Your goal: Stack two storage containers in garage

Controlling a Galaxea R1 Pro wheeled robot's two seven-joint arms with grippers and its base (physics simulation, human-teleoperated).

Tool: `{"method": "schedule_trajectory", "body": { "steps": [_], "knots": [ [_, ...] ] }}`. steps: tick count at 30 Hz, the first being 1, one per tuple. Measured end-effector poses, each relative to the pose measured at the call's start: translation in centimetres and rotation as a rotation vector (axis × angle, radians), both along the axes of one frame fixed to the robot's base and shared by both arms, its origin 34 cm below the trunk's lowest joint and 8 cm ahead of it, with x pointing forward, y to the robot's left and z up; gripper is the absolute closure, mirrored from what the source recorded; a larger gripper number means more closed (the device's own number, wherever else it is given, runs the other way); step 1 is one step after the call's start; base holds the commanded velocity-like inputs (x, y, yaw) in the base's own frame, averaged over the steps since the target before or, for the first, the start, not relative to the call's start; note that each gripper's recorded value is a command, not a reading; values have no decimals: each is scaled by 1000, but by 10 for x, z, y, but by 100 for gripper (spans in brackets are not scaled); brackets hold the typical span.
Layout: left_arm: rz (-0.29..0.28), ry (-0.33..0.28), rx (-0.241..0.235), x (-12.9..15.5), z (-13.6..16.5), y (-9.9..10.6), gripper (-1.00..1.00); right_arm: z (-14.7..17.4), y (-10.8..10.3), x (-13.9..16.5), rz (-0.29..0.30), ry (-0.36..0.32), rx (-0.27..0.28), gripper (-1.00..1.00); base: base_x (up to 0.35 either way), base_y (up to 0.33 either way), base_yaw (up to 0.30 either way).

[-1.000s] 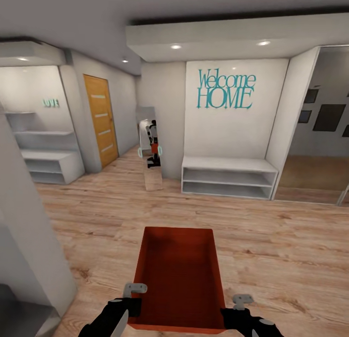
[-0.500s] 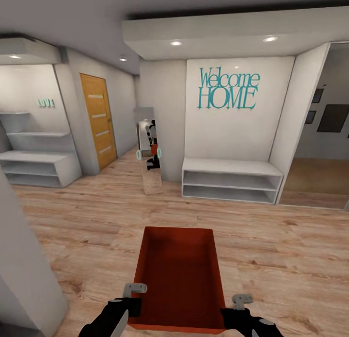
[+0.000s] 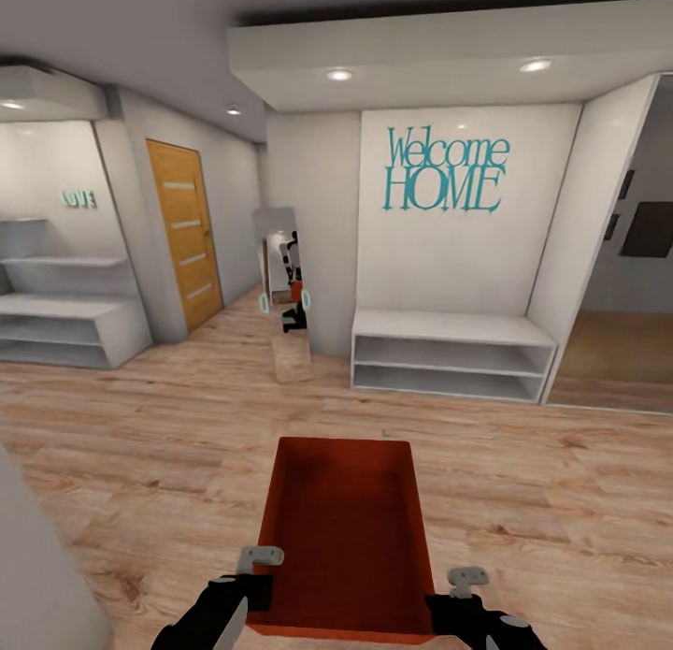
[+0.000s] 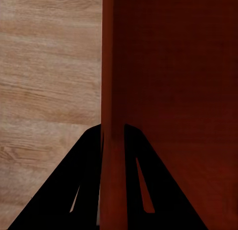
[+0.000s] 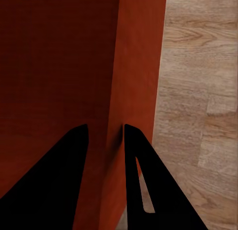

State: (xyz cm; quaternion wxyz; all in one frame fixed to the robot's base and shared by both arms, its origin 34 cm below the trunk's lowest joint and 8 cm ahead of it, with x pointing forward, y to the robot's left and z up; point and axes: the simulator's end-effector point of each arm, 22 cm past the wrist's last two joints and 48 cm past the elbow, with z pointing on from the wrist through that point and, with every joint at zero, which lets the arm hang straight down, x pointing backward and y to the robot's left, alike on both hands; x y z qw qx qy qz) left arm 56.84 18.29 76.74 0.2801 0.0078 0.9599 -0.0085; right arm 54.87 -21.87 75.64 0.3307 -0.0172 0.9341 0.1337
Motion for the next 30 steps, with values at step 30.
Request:
{"method": "schedule_trajectory", "body": {
  "steps": [30],
  "knots": [
    [0,0,0,0,0,0,100,0,0,0,0,0,0,100,325,0,211]
  ]
}}
